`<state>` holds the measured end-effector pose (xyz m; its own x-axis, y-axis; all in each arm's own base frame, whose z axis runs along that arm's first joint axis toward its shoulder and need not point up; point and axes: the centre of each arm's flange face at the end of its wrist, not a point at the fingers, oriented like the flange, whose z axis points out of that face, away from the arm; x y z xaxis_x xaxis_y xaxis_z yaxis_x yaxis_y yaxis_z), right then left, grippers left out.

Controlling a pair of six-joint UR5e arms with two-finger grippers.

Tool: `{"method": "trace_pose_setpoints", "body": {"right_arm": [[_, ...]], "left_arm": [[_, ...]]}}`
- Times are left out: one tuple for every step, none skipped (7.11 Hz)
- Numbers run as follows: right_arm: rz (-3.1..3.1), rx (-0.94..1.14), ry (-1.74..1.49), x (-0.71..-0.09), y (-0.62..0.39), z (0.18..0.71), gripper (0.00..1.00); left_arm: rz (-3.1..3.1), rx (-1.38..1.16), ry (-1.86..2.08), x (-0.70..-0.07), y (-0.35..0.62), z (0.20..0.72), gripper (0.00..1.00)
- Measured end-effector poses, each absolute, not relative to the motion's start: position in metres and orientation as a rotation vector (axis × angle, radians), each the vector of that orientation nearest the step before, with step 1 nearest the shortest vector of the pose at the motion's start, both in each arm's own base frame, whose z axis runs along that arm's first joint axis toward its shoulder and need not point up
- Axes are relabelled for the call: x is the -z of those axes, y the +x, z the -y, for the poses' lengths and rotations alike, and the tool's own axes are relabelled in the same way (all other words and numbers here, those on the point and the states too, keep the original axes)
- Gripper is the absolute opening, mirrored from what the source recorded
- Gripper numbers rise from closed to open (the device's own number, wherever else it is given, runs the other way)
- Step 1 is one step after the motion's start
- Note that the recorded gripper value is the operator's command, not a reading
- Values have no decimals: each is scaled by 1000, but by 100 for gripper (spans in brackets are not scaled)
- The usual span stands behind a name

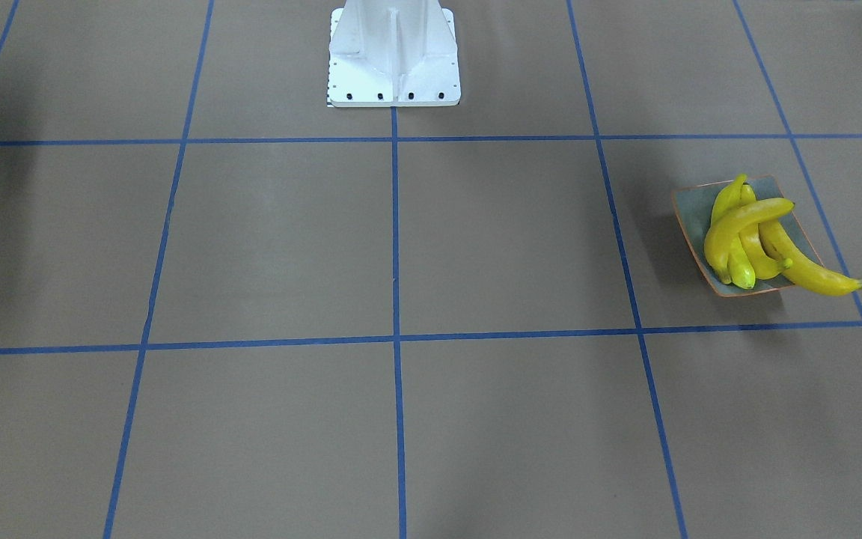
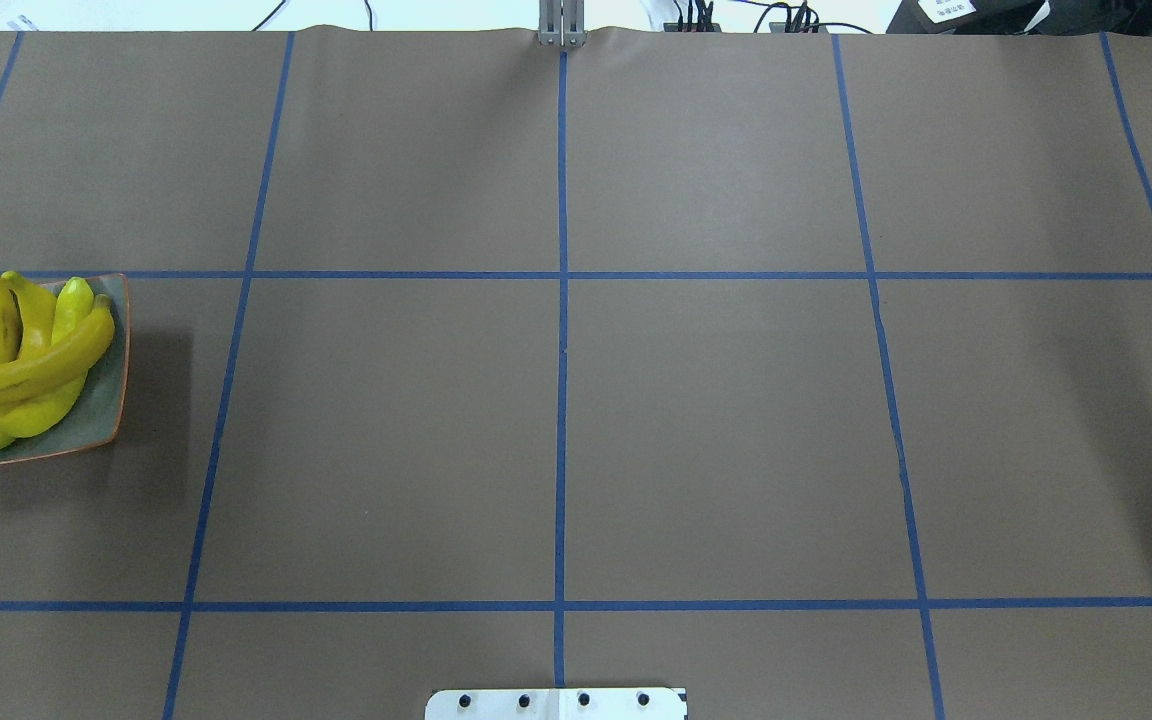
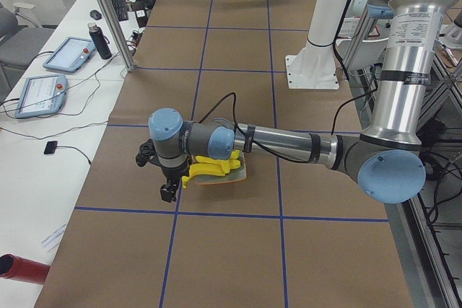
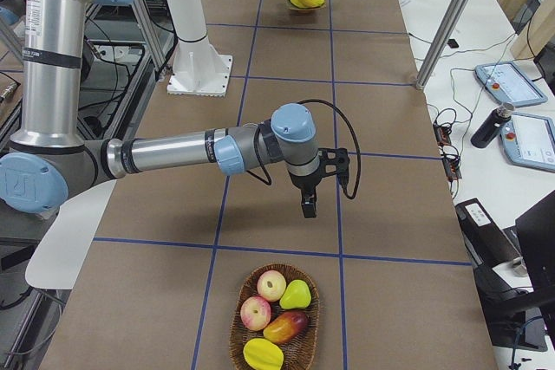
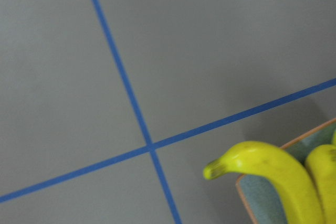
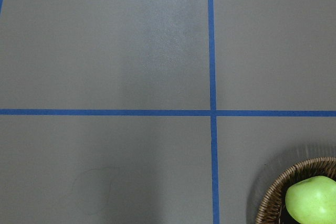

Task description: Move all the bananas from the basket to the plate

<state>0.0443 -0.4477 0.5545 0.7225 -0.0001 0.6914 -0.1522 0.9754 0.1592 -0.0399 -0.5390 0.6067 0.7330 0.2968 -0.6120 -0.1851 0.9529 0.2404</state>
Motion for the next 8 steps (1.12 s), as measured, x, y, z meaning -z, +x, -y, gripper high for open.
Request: {"method": "trace_pose_setpoints", "body": {"right_arm": [[755,-72,209,-561,46,447,100],[748,-53,206,-571,52,446,100],[739,-42,198,-587,61,440,100],[728,-38,178,-610,71,431,100],[715,-32,148,-638,80,415,100],[708,-37,115,-663,87,395,100],[705,-57,85,-683,93,375,100],[703,-78,63,-697,99,354,100]], "left_arm": [[-695,-255,176,-610,-53,530,100],[-689,-236,192,-607,-67,522,100],[-683,-227,206,-605,-74,506,100],[-680,-228,216,-604,-76,487,100],[-678,-230,222,-605,-76,474,100],[-680,-229,218,-609,-76,468,100],[-685,-226,207,-614,-75,461,100],[-691,-222,194,-621,-74,453,100]]}}
